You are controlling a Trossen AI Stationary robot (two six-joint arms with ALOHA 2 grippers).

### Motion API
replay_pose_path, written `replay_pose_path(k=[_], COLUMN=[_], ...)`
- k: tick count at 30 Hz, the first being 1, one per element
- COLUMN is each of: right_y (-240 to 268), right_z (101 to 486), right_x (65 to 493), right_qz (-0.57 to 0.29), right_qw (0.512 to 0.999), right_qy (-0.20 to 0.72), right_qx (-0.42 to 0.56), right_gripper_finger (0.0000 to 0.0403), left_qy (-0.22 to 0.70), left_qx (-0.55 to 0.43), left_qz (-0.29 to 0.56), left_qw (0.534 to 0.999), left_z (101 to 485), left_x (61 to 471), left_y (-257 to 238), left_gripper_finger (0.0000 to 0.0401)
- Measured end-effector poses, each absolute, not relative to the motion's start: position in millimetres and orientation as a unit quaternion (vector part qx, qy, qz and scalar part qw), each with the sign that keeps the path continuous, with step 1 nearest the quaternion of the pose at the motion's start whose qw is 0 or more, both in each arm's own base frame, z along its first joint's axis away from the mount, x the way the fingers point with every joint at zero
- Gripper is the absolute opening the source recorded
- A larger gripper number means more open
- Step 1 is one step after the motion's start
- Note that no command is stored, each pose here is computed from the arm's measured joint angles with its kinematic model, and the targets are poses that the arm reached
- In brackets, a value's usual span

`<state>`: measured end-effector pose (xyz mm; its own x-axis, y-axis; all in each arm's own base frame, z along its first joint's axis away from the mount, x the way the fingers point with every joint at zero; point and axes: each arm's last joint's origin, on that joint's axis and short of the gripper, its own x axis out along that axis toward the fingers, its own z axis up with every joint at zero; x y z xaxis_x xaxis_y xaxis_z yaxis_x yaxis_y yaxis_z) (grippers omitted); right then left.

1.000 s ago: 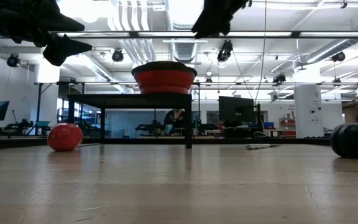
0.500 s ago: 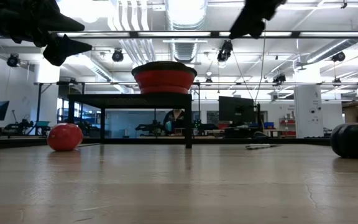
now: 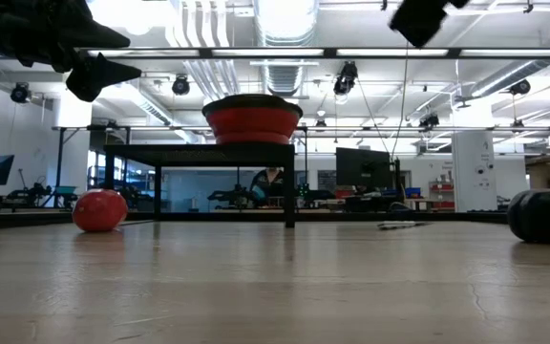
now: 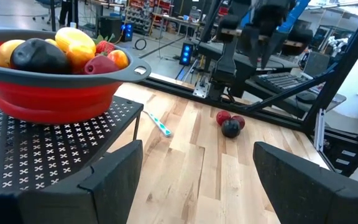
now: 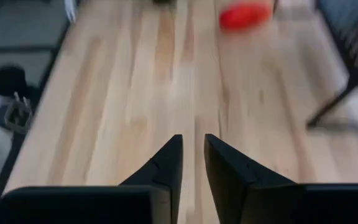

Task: Pick & Place Fruit
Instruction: Put the red pomegranate into the red gray strainer bowl on the shelf

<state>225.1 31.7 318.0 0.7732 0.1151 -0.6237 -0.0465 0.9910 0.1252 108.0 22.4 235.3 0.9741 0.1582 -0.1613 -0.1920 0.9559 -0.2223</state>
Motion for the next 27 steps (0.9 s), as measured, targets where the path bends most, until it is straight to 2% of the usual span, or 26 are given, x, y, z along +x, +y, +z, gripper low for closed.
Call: replay_pose_path(k=[6,15,20,27], right_y=[36,34,37,50], right_z=[315,300,288,270], right_x=[214,195,184,176], right_qz=[-0.001,-0.071,-0.111,-0.142], right_qw=[0.889,0.816,0.773,0.743], right_qy=[0.445,0.549,0.595,0.618], right_qx=[0.112,0.167,0.19,0.216], right_gripper_finger=[0.0116,0.0191,0.0215,0.0226], left_qy=[0.071,0.071,0.071,0.071], left_qx=[-0.119,-0.118,-0.117,-0.115], left_qz=[0.089,0.089,0.088,0.088], left_qw=[0.986,0.986,0.987,0.987], left_z=[235,236,235,235], left_x=[108,108,108,108], left_y=[22,22,22,22], left_gripper_finger=[0.0312,0.0312,0.0312,0.0312])
